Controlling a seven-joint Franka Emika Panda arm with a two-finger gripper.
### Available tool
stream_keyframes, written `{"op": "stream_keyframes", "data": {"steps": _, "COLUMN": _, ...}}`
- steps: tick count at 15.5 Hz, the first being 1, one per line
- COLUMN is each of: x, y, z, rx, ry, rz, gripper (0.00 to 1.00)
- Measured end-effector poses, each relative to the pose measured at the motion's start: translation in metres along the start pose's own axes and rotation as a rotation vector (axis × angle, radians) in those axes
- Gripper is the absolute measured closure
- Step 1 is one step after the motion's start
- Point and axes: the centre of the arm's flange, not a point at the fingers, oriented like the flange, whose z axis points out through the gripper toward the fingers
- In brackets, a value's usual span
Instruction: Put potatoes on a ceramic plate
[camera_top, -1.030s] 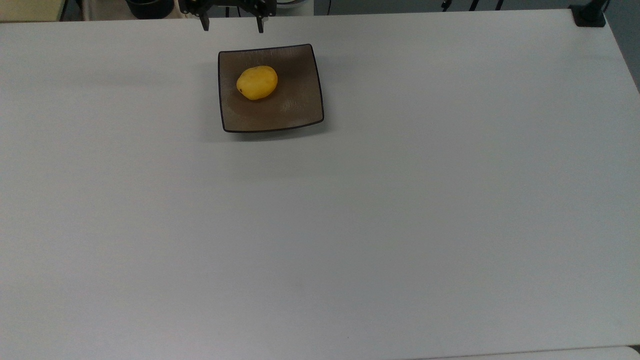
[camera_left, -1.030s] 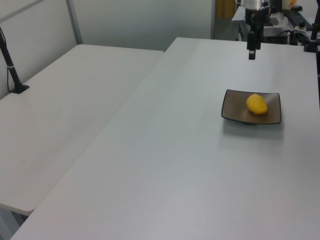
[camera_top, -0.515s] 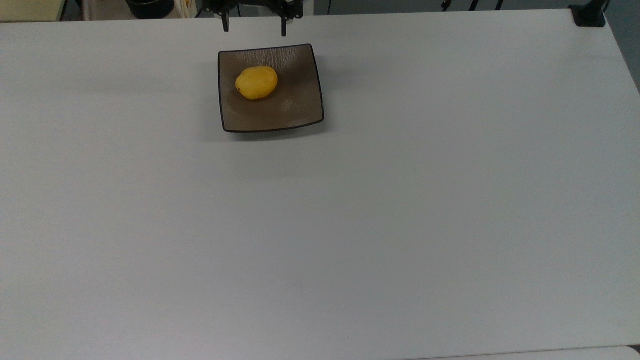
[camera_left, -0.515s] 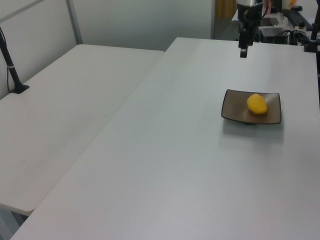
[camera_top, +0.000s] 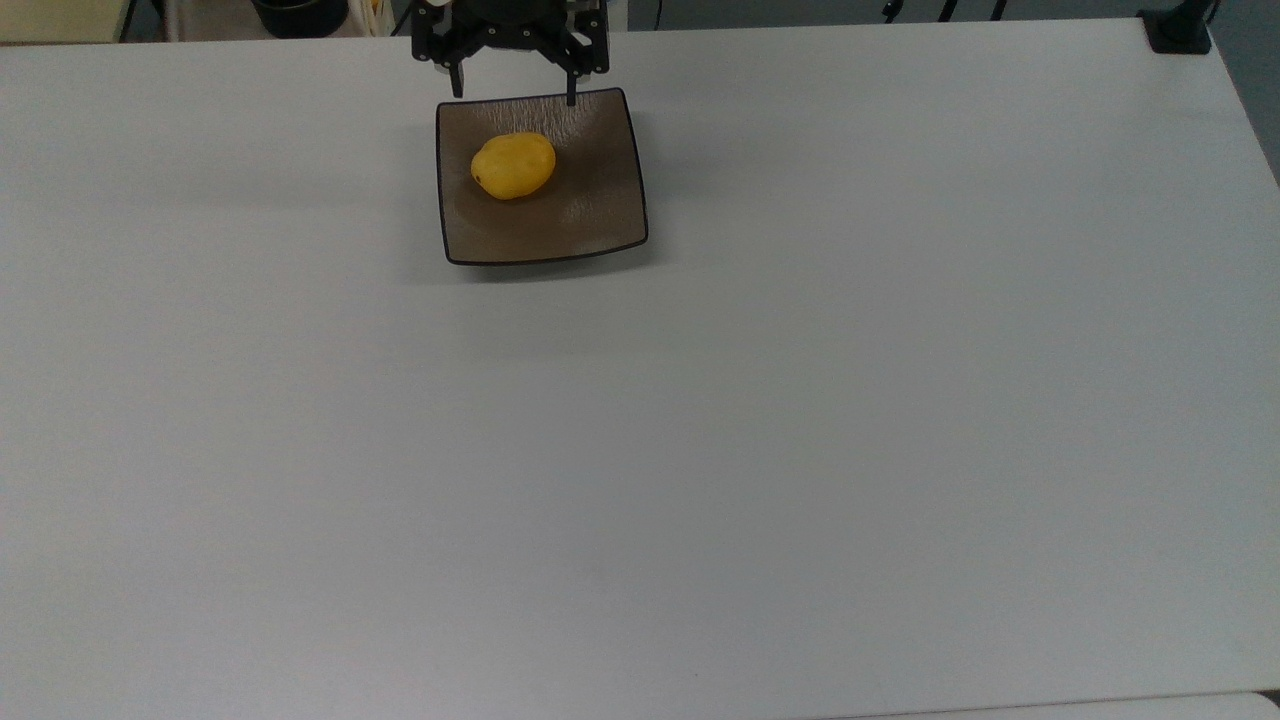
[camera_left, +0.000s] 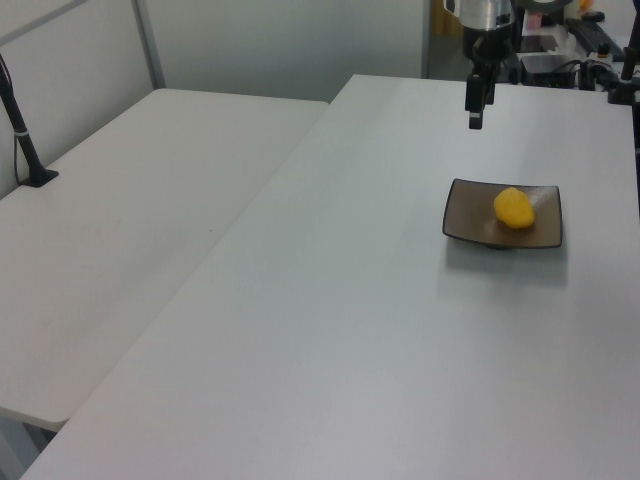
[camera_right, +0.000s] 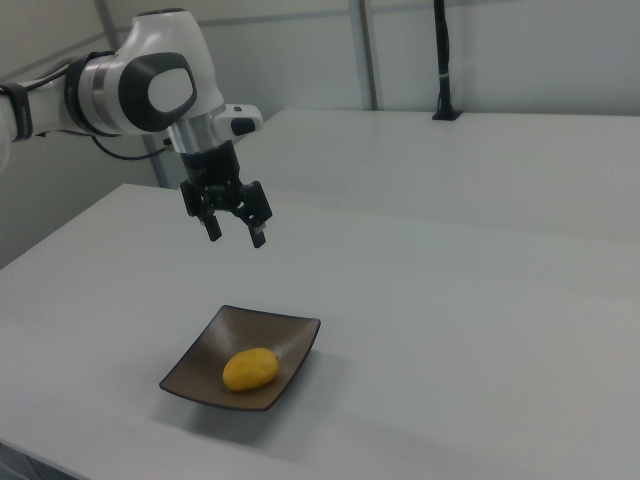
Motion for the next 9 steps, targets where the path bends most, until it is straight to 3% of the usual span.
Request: {"op": "stream_keyframes", "data": {"steps": 9, "x": 0.0038, "y": 0.0009, "z": -0.0043, "rx": 0.002, "ry": 0.036, "rz": 0.005, "gripper": 0.0}}
